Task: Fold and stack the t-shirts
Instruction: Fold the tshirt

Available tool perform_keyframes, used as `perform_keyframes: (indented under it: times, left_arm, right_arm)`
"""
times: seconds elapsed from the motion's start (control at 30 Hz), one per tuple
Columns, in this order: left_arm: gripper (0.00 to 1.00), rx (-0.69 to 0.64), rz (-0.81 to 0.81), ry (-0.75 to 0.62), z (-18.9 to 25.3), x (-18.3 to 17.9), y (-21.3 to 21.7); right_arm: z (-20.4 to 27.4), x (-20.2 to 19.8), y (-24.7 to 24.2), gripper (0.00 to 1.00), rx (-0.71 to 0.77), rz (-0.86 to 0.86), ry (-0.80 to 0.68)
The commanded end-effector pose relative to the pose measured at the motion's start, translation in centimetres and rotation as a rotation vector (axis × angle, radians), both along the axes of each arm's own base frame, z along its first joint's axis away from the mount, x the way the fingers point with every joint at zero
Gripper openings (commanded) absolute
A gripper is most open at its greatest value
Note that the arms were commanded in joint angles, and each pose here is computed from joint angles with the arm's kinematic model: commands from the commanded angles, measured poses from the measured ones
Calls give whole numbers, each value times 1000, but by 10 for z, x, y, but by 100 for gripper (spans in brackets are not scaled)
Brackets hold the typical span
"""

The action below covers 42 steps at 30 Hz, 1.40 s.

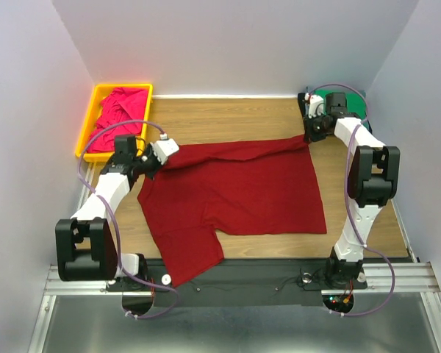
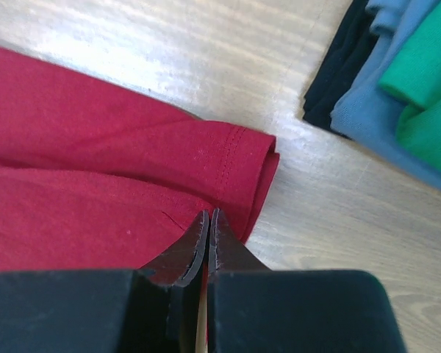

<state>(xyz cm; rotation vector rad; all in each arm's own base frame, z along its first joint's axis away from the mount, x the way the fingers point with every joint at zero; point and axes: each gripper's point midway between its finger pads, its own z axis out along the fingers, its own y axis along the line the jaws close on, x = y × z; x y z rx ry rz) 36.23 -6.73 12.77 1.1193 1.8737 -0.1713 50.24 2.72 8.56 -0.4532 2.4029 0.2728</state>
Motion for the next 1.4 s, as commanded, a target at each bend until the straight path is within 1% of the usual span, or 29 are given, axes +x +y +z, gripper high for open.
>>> perform_keyframes:
  times: [0.0,0.3,0.43,0.47,0.53,0.57,0.6,0.67,0.7,0.73,0.77,0.8,0.83,0.9,0.93,0.97,1.0,1.03,1.07,1.1,1.13,1.2,1.37]
  left_arm:
    - [0,50,-43,-40,3,-18,-5]
    - [0,78,-67,-7,-8,-33,-5]
    - [0,120,-127,35,-26,-47,-5]
    - [4,157,-169,41,-32,-53,-3]
    - [17,204,-200,80,-46,-64,1]
    - [25,233,-221,109,-53,-70,4]
    - [33,249,-222,130,-55,-72,7]
    - [37,271,-214,190,-58,-79,13]
    - [39,271,-224,211,-58,-81,13]
    - [40,249,-232,191,-46,-75,11]
    - [41,234,-242,206,-42,-77,8]
    - [47,210,-239,206,-36,-75,5]
    - [47,177,-237,183,-24,-67,-1]
    - [47,131,-215,177,-15,-56,-7]
    - [47,83,-200,193,-9,-46,-13]
    - [47,60,-194,237,-17,-42,-15]
    - [47,41,-180,224,-8,-36,-17]
    - [47,4,-156,259,-8,-26,-21]
    - [48,-10,-143,273,-9,-20,-22]
    - [52,-22,-128,291,-11,-15,-23]
    - [52,-46,-113,316,-12,-6,-25]
    - [53,-71,-94,333,-13,4,-28]
    - [54,-147,-52,375,-16,34,-37]
  right_arm:
    - [7,1,-7,0,-32,4,-39]
    - [4,-12,-9,0,-53,23,-28]
    - [-7,-21,-10,1,-67,38,-4]
    - [-11,-24,-12,1,-76,42,6]
    - [-19,-28,-16,2,-100,38,27]
    - [-20,-31,-17,8,-111,41,32]
    - [-20,-36,-19,21,-128,51,34]
    - [-18,-41,-23,38,-156,65,35]
    - [-17,-43,-24,49,-161,67,34]
    - [-13,-44,-24,52,-163,69,30]
    - [-5,-43,-24,55,-167,66,12]
    - [-1,-41,-24,59,-163,56,7]
    - [9,-35,-23,59,-157,50,-17]
    - [21,-29,-20,59,-134,41,-39]
    - [29,-23,-16,58,-113,51,-58]
    - [30,-22,-14,53,-98,50,-54]
    - [32,-18,-12,51,-87,57,-60]
    - [40,-14,-7,49,-71,72,-70]
    - [36,-14,-5,47,-70,92,-57]
    - [30,-13,-2,45,-68,107,-40]
    - [24,-18,4,44,-71,140,-11]
    - [21,-18,8,44,-74,168,0]
    - [-6,-27,14,46,-99,230,74]
